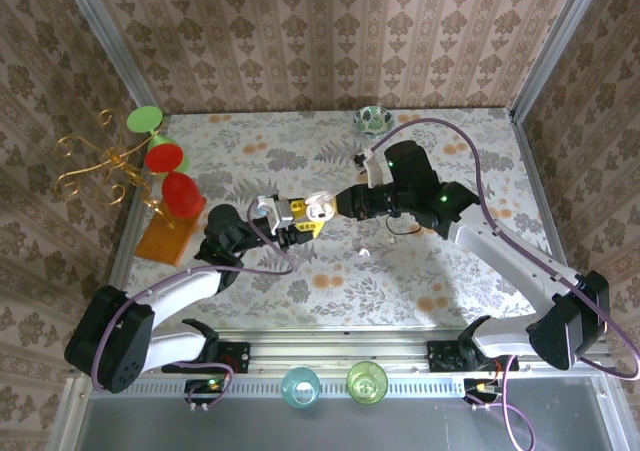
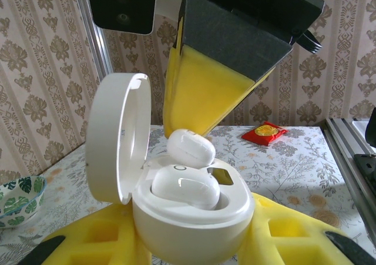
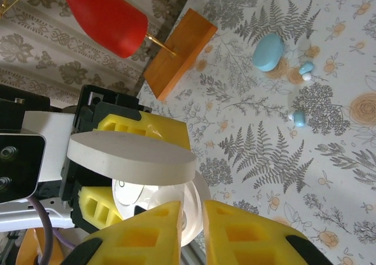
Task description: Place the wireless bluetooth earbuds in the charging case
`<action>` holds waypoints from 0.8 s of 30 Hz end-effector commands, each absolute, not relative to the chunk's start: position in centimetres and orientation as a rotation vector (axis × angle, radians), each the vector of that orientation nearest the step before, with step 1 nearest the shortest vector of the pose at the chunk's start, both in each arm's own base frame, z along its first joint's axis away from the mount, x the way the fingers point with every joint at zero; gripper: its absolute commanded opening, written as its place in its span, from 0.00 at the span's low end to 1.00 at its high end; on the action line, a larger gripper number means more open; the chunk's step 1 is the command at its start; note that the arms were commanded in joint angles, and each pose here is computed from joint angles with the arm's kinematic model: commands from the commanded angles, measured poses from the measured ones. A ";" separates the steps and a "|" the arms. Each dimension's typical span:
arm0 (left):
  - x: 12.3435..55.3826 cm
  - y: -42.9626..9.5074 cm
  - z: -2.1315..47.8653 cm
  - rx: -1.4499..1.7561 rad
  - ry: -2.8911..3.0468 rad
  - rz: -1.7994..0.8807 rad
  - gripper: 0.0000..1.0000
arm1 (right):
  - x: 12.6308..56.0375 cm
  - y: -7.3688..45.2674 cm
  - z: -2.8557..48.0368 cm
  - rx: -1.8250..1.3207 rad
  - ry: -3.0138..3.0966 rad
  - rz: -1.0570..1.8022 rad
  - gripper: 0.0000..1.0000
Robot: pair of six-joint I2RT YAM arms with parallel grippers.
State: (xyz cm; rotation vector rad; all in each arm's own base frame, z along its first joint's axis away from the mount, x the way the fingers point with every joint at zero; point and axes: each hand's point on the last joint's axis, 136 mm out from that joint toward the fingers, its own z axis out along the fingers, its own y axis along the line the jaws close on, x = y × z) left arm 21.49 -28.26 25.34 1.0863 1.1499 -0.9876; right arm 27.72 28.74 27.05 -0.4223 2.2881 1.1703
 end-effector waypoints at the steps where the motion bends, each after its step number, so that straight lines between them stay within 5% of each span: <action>1: 21.2 -28.4 26.6 1.087 1.095 -0.998 0.21 | 28.0 29.5 28.5 -0.438 2.251 1.226 0.20; 13: 21.4 -28.2 26.6 1.086 1.092 -0.984 0.21 | 27.2 27.1 30.0 -0.439 2.178 1.136 0.34; 18: 21.5 -28.1 26.2 1.092 1.072 -0.949 0.20 | 27.4 27.3 32.0 -0.430 2.108 1.165 0.62; 24: 21.4 -28.3 26.4 1.100 1.050 -0.959 0.19 | 30.0 28.3 31.3 -0.316 2.197 1.165 0.80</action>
